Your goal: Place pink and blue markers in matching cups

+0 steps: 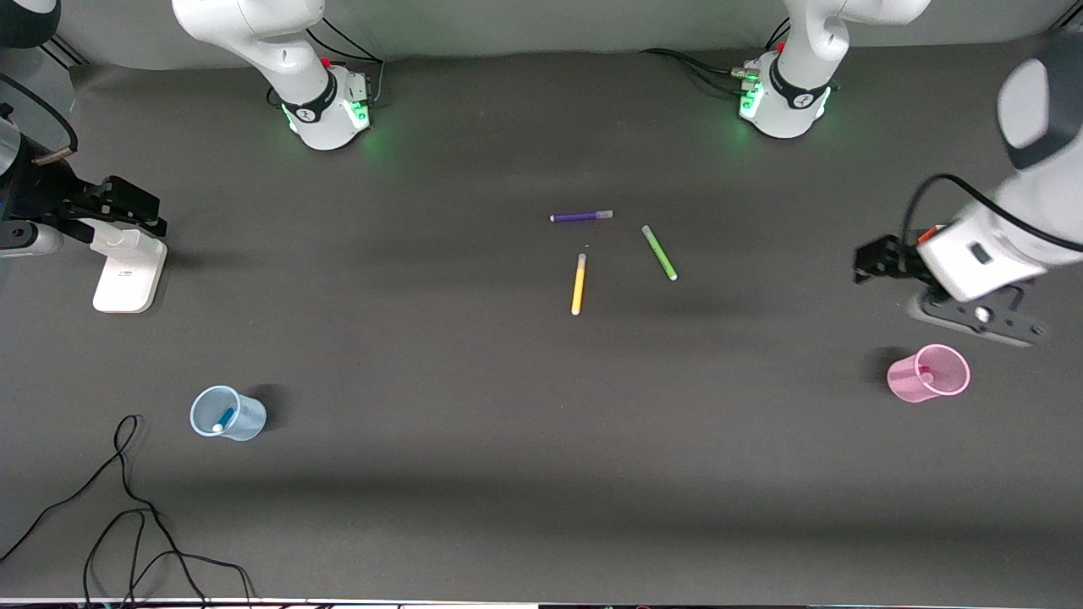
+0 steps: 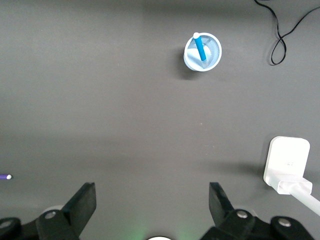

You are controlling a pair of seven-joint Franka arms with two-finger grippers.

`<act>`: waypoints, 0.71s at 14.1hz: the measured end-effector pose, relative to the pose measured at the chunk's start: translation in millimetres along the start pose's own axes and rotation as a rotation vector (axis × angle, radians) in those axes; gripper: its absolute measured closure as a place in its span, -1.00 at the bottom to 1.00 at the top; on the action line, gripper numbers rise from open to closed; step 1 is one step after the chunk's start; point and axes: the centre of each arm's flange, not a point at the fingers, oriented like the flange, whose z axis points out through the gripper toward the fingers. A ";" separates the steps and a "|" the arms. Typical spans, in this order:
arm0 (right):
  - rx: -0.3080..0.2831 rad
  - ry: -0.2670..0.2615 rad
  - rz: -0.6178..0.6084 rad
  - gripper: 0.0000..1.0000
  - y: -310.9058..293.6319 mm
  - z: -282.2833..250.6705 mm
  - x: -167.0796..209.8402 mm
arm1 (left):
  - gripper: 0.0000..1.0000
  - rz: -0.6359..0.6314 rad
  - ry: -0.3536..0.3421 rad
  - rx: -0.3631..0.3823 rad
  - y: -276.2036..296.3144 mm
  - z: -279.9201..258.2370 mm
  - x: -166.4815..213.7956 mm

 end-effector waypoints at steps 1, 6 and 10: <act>0.000 0.000 0.002 -1.00 0.3 0.0 0.0 | -1.00 -0.023 -0.014 0.023 18.6 -9.0 -2.9; 0.000 -0.001 0.005 -1.00 0.5 0.5 0.3 | -1.00 -0.060 -0.105 0.082 49.2 -28.2 0.2; -0.002 -0.013 0.007 -1.00 0.0 10.4 7.4 | -1.00 -0.074 -0.148 0.109 51.0 -24.0 17.9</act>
